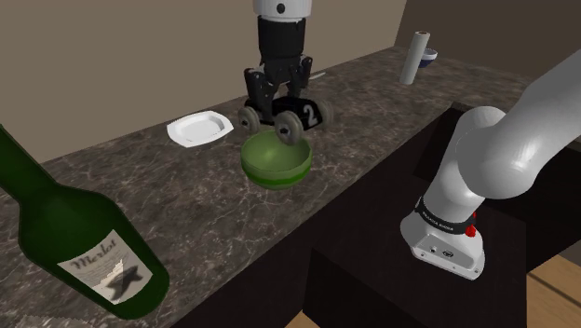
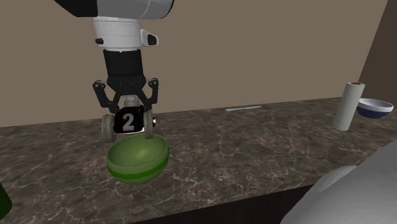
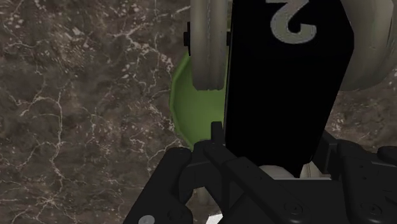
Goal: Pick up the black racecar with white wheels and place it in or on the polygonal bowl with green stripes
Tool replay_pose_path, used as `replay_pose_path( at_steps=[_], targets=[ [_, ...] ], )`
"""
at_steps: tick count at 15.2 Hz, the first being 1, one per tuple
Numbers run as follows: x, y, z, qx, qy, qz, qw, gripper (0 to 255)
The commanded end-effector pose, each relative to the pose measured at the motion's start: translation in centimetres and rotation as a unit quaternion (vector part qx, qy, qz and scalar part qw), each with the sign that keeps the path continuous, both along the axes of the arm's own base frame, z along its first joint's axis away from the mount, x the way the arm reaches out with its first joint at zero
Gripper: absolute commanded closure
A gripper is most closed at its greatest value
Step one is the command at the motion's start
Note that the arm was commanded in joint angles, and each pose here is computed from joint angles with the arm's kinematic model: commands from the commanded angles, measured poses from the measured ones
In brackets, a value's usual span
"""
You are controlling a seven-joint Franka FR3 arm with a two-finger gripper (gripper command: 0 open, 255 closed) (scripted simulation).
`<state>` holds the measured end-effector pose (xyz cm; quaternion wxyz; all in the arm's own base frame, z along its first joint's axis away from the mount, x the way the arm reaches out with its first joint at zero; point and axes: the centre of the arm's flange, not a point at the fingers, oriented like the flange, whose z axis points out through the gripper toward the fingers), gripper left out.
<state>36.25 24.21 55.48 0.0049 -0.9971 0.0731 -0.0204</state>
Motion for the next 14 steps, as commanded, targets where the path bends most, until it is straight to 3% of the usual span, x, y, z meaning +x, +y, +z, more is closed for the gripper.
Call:
replay_pose_path(
  at_steps=[1, 10, 14],
  targets=[
    [-0.1, 0.0, -1.0, 0.000, -0.001, 0.000, 1.0000, 255],
    [-0.1, 0.0, -5.6, 0.000, -0.001, 0.000, 1.0000, 255],
    [-0.1, 0.0, -5.6, 0.000, -0.001, 0.000, 1.0000, 255]
  ],
)
